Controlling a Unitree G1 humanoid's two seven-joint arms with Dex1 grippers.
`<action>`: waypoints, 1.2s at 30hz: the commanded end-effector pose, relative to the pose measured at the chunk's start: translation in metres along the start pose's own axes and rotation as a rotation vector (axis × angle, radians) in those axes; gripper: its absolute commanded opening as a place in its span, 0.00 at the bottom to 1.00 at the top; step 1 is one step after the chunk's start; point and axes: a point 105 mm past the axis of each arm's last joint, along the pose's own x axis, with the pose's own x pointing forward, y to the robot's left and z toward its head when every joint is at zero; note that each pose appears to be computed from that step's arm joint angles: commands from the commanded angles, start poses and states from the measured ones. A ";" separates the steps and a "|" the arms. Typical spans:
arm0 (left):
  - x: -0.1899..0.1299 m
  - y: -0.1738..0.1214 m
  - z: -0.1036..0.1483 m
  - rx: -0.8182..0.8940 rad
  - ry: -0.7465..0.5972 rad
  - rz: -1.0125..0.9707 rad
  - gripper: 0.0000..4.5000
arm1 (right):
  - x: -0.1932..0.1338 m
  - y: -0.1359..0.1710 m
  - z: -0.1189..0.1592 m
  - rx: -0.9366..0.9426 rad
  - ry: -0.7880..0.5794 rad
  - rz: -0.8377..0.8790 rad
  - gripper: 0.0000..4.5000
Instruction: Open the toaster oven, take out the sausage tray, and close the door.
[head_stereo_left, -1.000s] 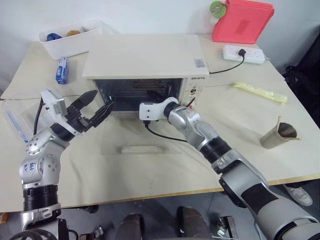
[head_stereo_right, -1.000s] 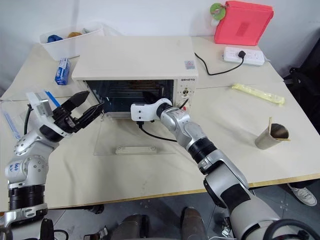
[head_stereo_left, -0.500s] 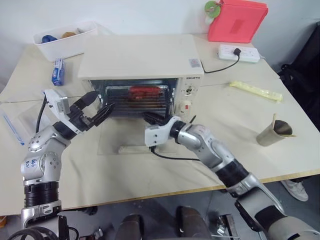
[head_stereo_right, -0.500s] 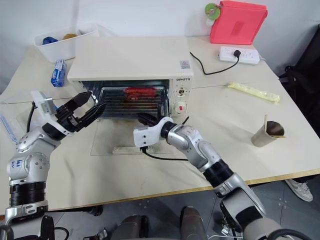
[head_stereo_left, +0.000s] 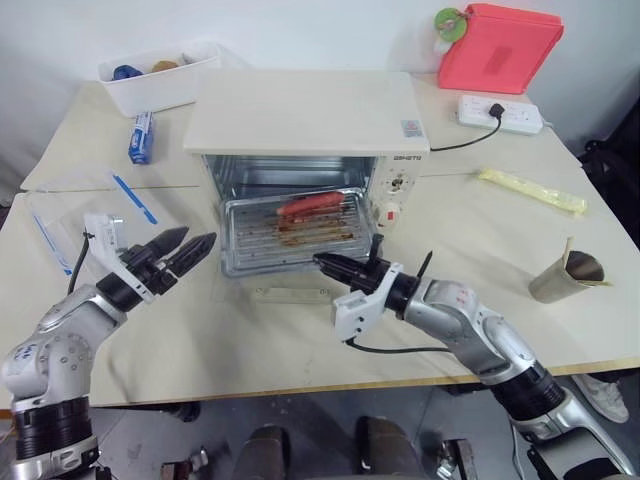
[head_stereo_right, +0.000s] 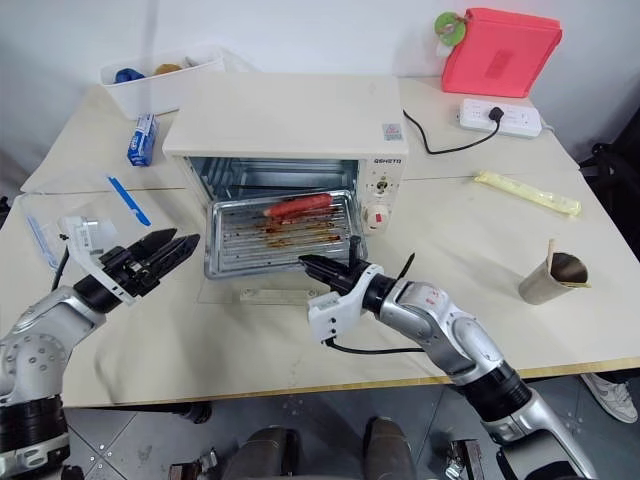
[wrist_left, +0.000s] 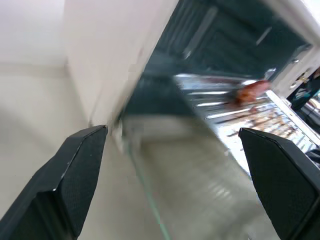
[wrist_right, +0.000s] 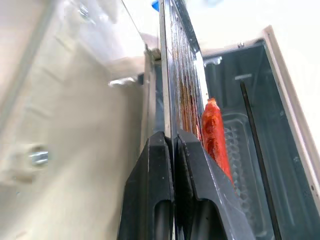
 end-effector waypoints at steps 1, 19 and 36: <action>-0.001 -0.023 0.010 -0.069 -0.011 -0.076 1.00 | -0.007 -0.018 0.008 -0.042 -0.051 -0.057 0.00; 0.017 -0.058 0.002 -0.413 0.025 -0.231 0.66 | 0.000 -0.030 0.029 -0.071 -0.288 -0.037 0.00; -0.005 -0.061 -0.008 -0.681 0.069 -0.202 0.13 | -0.020 -0.029 0.011 0.130 -0.295 0.025 0.30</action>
